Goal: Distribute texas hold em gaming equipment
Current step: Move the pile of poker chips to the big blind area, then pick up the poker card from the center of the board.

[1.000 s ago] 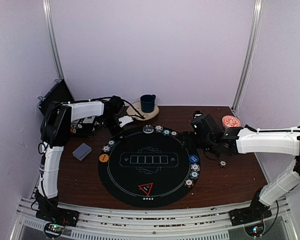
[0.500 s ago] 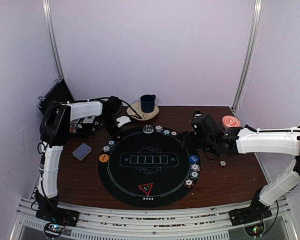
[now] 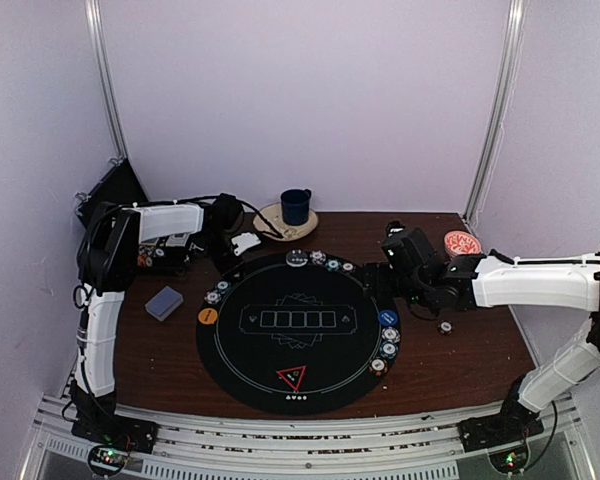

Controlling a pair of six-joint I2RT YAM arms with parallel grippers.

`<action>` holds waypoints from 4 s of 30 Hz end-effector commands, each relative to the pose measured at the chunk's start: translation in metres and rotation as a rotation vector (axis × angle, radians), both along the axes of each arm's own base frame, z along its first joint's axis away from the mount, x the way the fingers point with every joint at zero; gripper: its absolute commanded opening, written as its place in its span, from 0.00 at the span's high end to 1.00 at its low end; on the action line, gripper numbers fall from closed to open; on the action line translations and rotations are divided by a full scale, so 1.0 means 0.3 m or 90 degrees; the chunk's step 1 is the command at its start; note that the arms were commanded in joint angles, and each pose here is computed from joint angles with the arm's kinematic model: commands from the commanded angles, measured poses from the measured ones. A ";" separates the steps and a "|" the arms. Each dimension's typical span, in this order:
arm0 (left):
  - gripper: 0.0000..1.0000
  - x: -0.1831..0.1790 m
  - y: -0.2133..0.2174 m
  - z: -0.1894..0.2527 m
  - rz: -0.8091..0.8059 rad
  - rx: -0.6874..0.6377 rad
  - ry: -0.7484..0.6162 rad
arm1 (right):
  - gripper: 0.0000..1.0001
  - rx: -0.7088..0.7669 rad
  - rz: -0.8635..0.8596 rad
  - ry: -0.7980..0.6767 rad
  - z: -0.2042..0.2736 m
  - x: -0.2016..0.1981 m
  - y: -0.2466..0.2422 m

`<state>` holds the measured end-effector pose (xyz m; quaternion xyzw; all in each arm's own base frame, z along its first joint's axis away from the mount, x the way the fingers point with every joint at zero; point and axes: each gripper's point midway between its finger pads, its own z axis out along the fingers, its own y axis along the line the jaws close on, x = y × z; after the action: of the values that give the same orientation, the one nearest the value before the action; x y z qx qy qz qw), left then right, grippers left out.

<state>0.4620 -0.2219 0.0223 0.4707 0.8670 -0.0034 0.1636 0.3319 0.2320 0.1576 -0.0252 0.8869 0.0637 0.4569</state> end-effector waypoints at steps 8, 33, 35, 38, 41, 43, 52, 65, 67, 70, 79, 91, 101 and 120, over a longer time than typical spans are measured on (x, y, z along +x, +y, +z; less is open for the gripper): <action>0.86 -0.021 0.049 0.015 0.027 0.014 0.001 | 0.02 -0.006 -0.011 -0.001 -0.015 0.008 -0.010; 0.25 0.024 0.010 0.094 0.021 -0.021 -0.030 | 0.01 -0.013 -0.011 0.005 -0.028 0.012 -0.008; 0.14 0.039 0.000 0.121 0.020 -0.029 -0.042 | 0.01 -0.013 -0.009 0.005 -0.029 0.011 -0.005; 0.02 0.070 -0.023 0.185 0.017 -0.050 -0.067 | 0.00 -0.017 -0.010 0.006 -0.032 0.013 -0.006; 0.02 0.098 -0.047 0.273 0.015 -0.078 -0.098 | 0.00 -0.020 -0.010 0.007 -0.036 0.013 -0.007; 0.02 0.105 -0.053 0.325 0.013 -0.091 -0.115 | 0.00 -0.020 -0.011 0.007 -0.036 0.014 -0.008; 0.02 0.057 0.064 0.555 0.031 -0.122 -0.180 | 0.00 -0.030 -0.020 0.008 -0.044 0.017 -0.015; 0.02 -0.192 0.474 0.445 0.113 -0.105 -0.107 | 0.00 0.031 0.054 0.034 -0.053 -0.080 0.122; 0.02 -0.229 0.519 0.415 0.120 -0.099 -0.090 | 0.00 0.029 0.070 0.027 -0.043 -0.109 0.150; 0.02 -0.263 0.564 0.370 0.133 -0.103 -0.064 | 0.00 0.030 0.086 0.011 -0.029 -0.136 0.185; 0.02 -0.262 0.577 0.244 0.139 -0.113 0.005 | 0.00 0.003 0.099 -0.004 -0.049 -0.162 0.212; 0.02 -0.251 0.611 0.137 0.187 -0.081 0.037 | 0.00 -0.012 0.091 -0.022 -0.033 -0.168 0.178; 0.02 -0.269 0.633 0.091 0.212 -0.060 0.047 | 0.00 -0.012 0.088 -0.030 -0.018 -0.170 0.167; 0.02 -0.329 0.620 0.030 0.211 -0.045 0.075 | 0.00 -0.007 0.087 -0.042 0.010 -0.181 0.159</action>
<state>0.3604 -0.0356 0.0332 0.3169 0.9398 -0.0411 0.1208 0.2795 0.2844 0.1515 -0.0949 0.8749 0.0920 0.4659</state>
